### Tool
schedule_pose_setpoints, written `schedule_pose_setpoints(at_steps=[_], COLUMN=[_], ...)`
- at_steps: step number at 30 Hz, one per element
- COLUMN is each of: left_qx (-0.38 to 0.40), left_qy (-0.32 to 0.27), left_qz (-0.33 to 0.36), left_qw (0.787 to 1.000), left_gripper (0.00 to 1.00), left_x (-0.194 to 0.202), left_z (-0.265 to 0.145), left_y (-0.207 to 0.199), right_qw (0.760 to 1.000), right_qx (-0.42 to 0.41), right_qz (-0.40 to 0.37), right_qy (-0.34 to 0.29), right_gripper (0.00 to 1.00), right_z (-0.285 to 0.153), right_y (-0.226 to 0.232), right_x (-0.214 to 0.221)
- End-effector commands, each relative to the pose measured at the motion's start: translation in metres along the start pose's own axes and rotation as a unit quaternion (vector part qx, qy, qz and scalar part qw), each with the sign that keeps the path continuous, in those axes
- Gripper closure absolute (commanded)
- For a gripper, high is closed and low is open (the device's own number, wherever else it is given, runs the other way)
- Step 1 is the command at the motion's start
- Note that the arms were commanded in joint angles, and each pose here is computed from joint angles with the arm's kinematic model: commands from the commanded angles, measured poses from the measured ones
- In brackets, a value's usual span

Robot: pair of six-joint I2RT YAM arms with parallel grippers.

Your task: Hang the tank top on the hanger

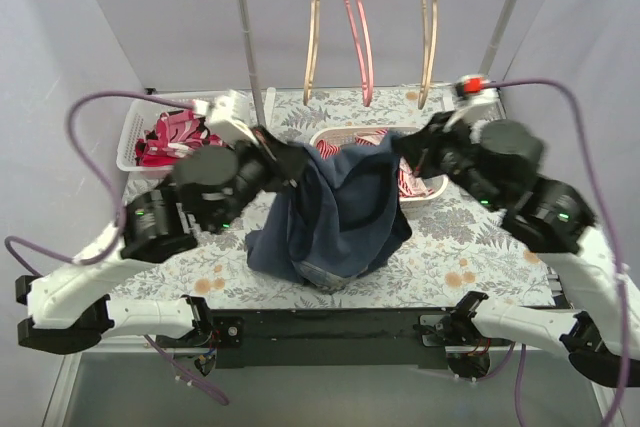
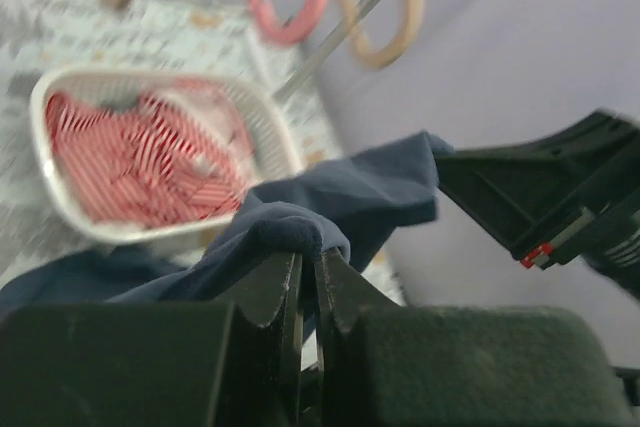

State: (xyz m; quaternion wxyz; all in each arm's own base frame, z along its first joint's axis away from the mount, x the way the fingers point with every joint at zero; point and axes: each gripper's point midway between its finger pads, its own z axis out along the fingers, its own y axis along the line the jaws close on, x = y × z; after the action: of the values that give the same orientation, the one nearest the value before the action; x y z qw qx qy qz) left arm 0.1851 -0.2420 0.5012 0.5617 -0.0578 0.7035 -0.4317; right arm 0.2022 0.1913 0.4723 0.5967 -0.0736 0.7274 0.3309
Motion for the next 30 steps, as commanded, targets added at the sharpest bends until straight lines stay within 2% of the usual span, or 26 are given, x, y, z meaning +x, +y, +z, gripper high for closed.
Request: schedule_pose_setpoints(at_steps=[1,2,4,5,8,9,10,12,13,19,23,25,27,29,30], left_qx=[-0.091,-0.120,-0.145,-0.173,-0.186,-0.208,-0.182,-0.186,-0.159,-0.114,-0.137,-0.140,-0.143,-0.131,-0.137], left_qy=[0.056,0.085,0.121,0.147,0.162,0.153,0.160,0.160,0.163,0.136,0.123,0.125,0.138,0.142,0.149], left_qz=[0.002,0.015,-0.001,0.002,-0.049,-0.058,-0.066,-0.070,-0.072,-0.056,-0.064,-0.090,-0.115,-0.132,-0.136], left_qw=[0.994,0.989,0.982,0.974,0.968,0.964,0.968,0.967,0.971,0.983,0.981,0.978,0.973,0.972,0.970], left_gripper=[1.00,1.00,1.00,1.00,1.00,1.00,1.00,1.00,1.00,0.98,0.96,0.96,0.90,0.88,0.83], left_x=[0.076,0.110,0.144,0.175,0.187,0.188,0.191,0.191,0.189,0.155,0.141,0.136,0.141,0.140,0.142], left_z=[0.016,0.018,0.021,0.021,0.025,0.022,0.026,0.029,0.035,0.066,0.087,0.096,0.104,0.113,0.116], left_y=[0.062,0.090,0.122,0.156,0.204,0.235,0.234,0.251,0.242,0.216,0.231,0.242,0.260,0.264,0.272], right_qw=[0.989,0.986,0.979,0.969,0.957,0.959,0.958,0.960,0.959,0.970,0.972,0.970,0.971,0.968,0.968], right_qx=[0.067,0.068,0.045,0.077,0.102,0.098,0.092,0.090,0.093,0.089,0.099,0.105,0.109,0.115,0.115], right_qz=[-0.003,0.005,0.031,0.041,0.074,0.081,0.092,0.090,0.089,0.077,0.099,0.119,0.125,0.124,0.122], right_qy=[0.130,0.151,0.198,0.233,0.261,0.255,0.257,0.250,0.254,0.213,0.189,0.186,0.175,0.183,0.185], right_gripper=[0.99,0.99,0.99,0.99,0.99,0.99,0.99,0.99,0.99,0.99,0.99,0.99,0.99,0.94,0.92], right_z=[0.034,0.040,0.046,0.047,0.052,0.057,0.060,0.067,0.072,0.103,0.121,0.131,0.139,0.145,0.147], right_y=[-0.046,-0.052,-0.057,-0.087,-0.127,-0.131,-0.136,-0.138,-0.139,-0.130,-0.132,-0.135,-0.139,-0.146,-0.147], right_x=[0.109,0.129,0.169,0.207,0.245,0.246,0.247,0.243,0.244,0.197,0.181,0.184,0.184,0.191,0.192])
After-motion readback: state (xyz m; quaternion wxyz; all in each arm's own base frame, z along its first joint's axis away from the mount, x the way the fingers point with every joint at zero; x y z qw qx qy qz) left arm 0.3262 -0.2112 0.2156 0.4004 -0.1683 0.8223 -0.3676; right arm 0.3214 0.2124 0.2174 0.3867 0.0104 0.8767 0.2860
